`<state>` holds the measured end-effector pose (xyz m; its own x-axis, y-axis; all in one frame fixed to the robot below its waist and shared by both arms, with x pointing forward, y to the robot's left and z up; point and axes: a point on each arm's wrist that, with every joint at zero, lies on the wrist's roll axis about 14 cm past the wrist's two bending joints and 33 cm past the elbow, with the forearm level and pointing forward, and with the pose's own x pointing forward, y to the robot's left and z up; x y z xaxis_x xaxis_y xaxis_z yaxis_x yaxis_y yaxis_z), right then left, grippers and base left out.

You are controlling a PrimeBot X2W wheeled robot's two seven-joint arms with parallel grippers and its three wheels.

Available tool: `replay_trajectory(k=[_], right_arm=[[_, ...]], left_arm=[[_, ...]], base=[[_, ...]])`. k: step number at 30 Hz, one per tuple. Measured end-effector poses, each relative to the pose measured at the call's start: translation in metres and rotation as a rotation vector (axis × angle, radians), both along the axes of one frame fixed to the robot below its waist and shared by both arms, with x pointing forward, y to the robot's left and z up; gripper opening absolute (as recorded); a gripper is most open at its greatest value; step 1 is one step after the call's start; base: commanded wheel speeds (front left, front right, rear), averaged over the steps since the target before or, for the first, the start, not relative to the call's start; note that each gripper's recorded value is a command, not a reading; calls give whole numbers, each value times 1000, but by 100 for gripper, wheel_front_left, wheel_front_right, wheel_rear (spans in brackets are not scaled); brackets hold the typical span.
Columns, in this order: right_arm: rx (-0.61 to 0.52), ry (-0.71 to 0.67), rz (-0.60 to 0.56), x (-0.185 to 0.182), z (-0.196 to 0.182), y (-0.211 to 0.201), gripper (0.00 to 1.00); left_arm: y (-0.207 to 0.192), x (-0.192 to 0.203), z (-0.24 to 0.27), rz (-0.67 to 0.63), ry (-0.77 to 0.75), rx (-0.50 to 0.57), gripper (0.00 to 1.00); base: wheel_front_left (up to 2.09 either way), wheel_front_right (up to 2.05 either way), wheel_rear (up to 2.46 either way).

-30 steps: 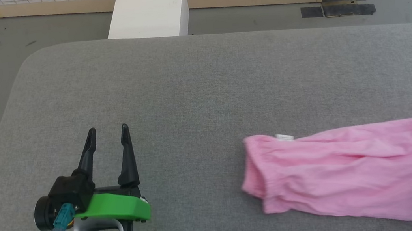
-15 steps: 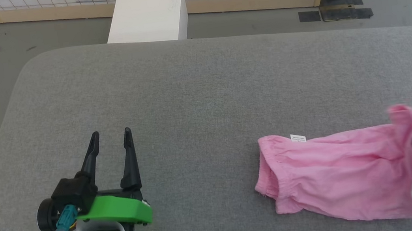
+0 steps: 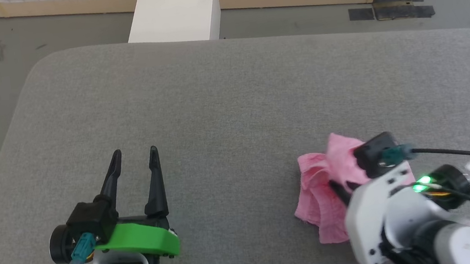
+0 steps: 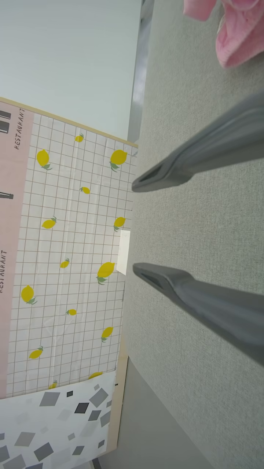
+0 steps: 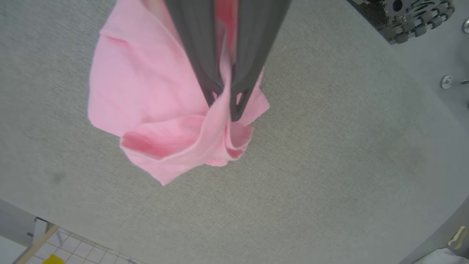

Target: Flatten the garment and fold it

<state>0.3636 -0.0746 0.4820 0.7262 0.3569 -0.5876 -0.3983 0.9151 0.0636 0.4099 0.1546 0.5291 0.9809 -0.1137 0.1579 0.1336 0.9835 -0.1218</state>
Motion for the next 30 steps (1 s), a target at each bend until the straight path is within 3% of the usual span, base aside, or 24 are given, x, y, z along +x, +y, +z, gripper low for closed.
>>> replay_trajectory(k=[8,9,10,11,17,22,26,30], right_arm=[[-15,143,122,-1,-54,36,0],[-14,154,132,-1,-58,39,24],[-12,160,141,-2,-60,42,67],[-12,169,149,-3,-64,44,100],[68,118,154,0,-52,53,100],[292,-107,106,18,6,58,100],[506,-283,-55,35,52,20,100],[556,-406,-259,40,62,-42,100]], left_arm=[[5,0,-10,15,28,-4,100],[6,0,-11,18,30,-4,100],[7,0,-11,20,32,-4,100],[7,0,-12,21,35,-4,100],[6,1,-11,19,32,-5,100],[0,3,-7,3,20,-8,100],[-4,4,-2,-6,6,-11,100],[-9,4,1,-20,-4,-13,100]], base=[[0,0,0],[0,0,0],[0,0,0],[0,0,0],[0,0,0],[0,0,0],[0,0,0],[0,0,0]])
